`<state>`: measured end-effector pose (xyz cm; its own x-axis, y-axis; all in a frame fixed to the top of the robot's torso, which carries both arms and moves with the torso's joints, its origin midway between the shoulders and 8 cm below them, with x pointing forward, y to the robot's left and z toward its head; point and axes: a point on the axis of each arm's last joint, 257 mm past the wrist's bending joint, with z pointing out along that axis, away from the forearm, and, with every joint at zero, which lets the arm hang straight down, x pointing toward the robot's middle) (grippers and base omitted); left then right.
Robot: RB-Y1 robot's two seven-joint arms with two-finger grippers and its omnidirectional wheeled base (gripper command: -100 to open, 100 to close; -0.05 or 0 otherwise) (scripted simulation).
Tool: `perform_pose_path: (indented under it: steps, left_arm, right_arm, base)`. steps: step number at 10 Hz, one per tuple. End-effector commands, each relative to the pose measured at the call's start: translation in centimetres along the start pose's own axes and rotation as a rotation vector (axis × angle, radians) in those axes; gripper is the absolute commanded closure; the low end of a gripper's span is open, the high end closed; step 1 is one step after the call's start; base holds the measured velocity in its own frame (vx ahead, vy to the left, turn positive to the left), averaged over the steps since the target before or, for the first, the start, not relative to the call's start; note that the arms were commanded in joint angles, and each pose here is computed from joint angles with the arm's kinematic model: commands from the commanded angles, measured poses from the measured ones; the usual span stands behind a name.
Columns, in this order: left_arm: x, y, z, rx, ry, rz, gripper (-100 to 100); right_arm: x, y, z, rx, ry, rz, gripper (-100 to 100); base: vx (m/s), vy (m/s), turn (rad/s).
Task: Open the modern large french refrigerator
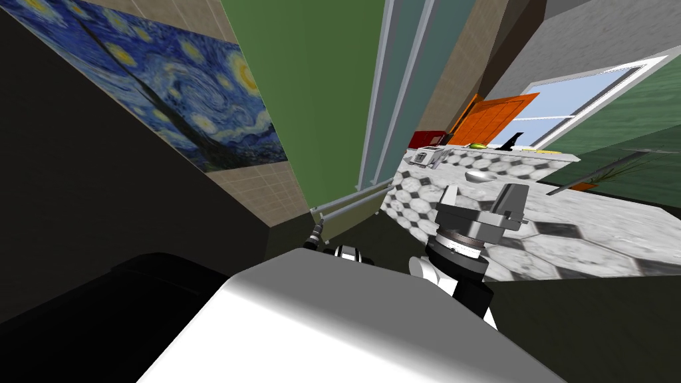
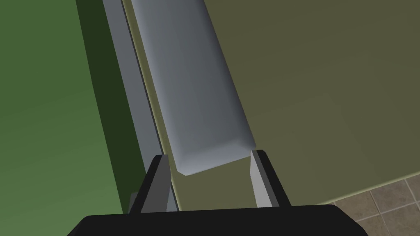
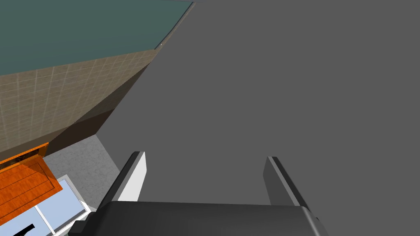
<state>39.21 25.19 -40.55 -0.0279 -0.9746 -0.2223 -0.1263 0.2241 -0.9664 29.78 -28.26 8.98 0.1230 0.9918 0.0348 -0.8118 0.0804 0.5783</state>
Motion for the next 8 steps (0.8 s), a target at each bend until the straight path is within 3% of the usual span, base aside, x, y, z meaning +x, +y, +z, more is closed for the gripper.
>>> perform_pose_path:
  steps: [1, 3, 8]
  left_arm:
    - [0.5, 0.4, -0.6, -0.018, 0.005, -0.001, 100]
    - [0.5, -0.1, -0.4, -0.003, 0.003, 0.0, 100]
    - [1.5, 0.4, -1.1, -0.025, 0.014, 0.0, 100]
  right_arm:
    - [0.0, 0.0, 0.0, 0.0, 0.0, 0.0, 0]
    - [0.0, 0.0, 0.0, 0.0, 0.0, 0.0, 0]
    - [0.0, 0.0, 0.0, 0.0, 0.0, 0.0, 0]
  base:
    - [-0.132, -0.129, 0.014]
    - [-0.111, -0.095, 0.012]
    - [-0.128, -0.112, 0.013]
